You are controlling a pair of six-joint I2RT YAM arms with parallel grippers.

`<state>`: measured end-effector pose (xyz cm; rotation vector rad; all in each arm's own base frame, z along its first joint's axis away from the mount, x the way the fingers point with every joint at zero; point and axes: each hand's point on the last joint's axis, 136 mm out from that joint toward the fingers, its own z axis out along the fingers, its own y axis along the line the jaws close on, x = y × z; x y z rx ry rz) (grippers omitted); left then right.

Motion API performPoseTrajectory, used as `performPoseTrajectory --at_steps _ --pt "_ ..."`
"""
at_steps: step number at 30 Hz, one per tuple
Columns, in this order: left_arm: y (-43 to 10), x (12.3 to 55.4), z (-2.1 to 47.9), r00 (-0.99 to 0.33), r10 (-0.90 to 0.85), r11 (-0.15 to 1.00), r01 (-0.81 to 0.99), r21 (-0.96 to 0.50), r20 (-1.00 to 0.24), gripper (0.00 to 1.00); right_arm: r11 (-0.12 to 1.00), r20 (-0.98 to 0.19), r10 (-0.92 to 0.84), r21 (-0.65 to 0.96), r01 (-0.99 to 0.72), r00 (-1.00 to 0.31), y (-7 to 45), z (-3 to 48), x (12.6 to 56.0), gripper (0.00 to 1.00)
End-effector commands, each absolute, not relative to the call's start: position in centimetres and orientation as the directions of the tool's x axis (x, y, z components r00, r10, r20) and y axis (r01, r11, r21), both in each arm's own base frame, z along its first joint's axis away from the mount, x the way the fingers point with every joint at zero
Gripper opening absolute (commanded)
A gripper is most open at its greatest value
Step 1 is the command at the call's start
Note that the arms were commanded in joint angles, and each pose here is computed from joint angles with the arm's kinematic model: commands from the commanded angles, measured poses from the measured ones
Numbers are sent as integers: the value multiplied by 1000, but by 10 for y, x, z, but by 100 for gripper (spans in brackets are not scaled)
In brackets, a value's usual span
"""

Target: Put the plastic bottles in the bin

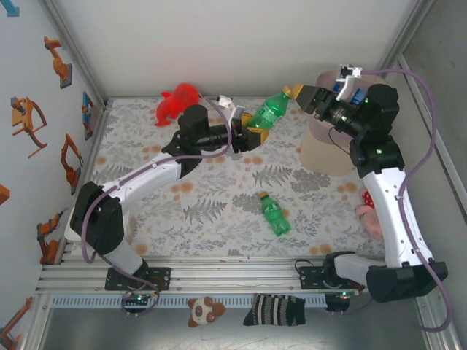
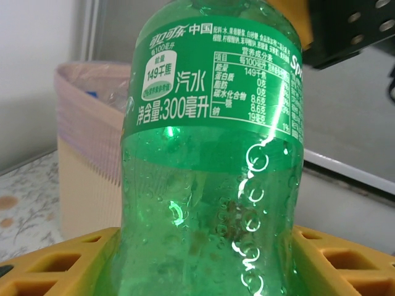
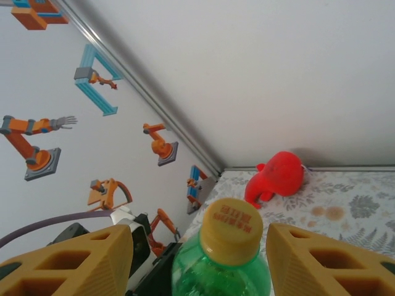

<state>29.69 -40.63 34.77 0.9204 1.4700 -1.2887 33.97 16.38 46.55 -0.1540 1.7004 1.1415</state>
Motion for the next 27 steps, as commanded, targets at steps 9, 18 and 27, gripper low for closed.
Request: performPoseTrajectory --at_steps 9,18,27 --pt "-407 271 385 -238 -113 92 964 -249 -965 51 474 -810 399 583 -660 -429 182 492 330 44" --pt "-407 271 384 -241 -112 95 963 -252 -964 51 475 -811 397 582 -660 -430 184 492 327 30" --pt "-406 271 383 -241 -114 101 962 -253 -964 63 481 -812 397 582 -656 -429 184 494 325 24"
